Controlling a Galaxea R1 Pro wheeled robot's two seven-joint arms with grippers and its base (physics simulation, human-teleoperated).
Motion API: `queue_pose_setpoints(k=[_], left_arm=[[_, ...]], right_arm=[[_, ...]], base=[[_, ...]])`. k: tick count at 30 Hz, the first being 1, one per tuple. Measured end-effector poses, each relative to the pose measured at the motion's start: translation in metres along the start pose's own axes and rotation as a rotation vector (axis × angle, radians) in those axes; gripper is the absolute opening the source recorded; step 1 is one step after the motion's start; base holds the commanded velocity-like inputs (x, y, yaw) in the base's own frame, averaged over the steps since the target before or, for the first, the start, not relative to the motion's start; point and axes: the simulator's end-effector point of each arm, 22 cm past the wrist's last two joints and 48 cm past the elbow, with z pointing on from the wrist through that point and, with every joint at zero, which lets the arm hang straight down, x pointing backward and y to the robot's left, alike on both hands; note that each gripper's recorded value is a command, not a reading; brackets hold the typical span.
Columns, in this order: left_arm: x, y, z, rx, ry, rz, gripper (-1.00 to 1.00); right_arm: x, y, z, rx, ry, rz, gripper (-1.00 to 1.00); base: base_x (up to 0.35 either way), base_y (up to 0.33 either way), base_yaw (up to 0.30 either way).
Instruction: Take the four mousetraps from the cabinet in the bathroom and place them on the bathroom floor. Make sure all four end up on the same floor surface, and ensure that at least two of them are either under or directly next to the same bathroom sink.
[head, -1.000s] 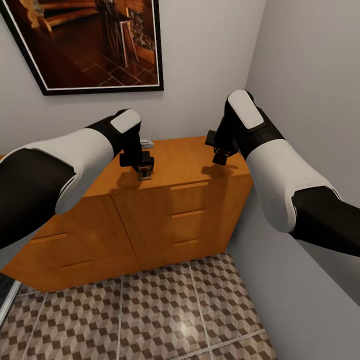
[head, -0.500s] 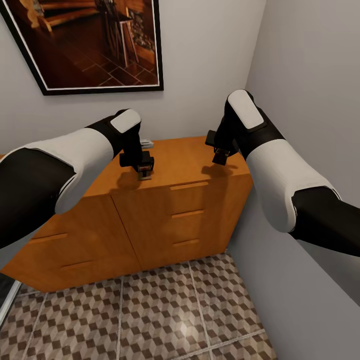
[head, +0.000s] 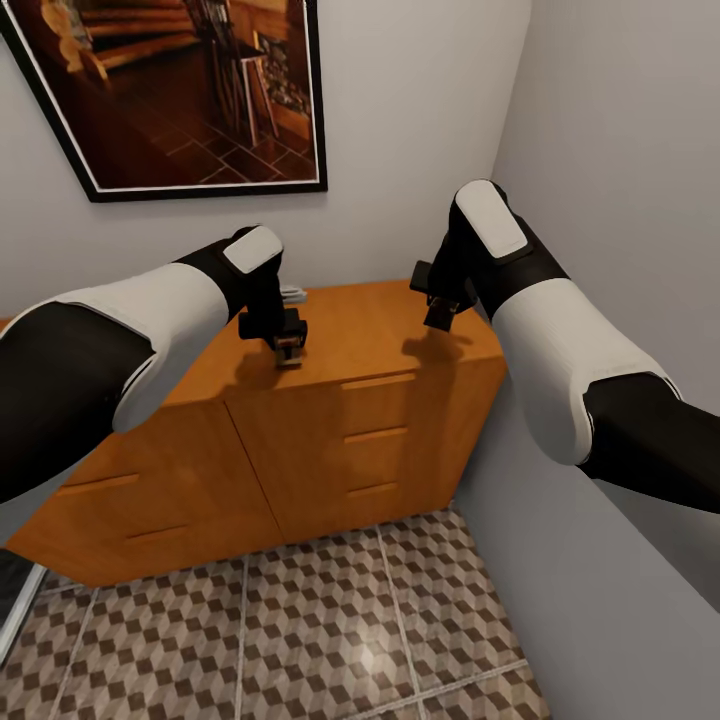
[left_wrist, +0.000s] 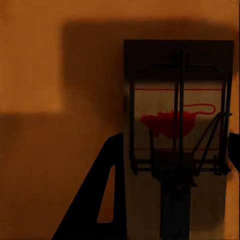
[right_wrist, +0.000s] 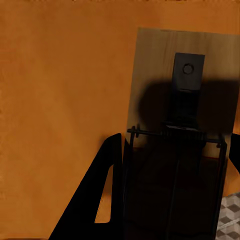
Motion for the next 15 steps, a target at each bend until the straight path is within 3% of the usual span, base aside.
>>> queue_pose_setpoints(k=[15], left_arm=[[-0.011, -0.015, -0.027, 0.064, -0.003, 0.001, -1.0]], right_arm=[[-0.005, 0.008, -0.011, -0.013, 0.035, 0.0, -1.0]], base=[[0.0, 0.0, 0.0]])
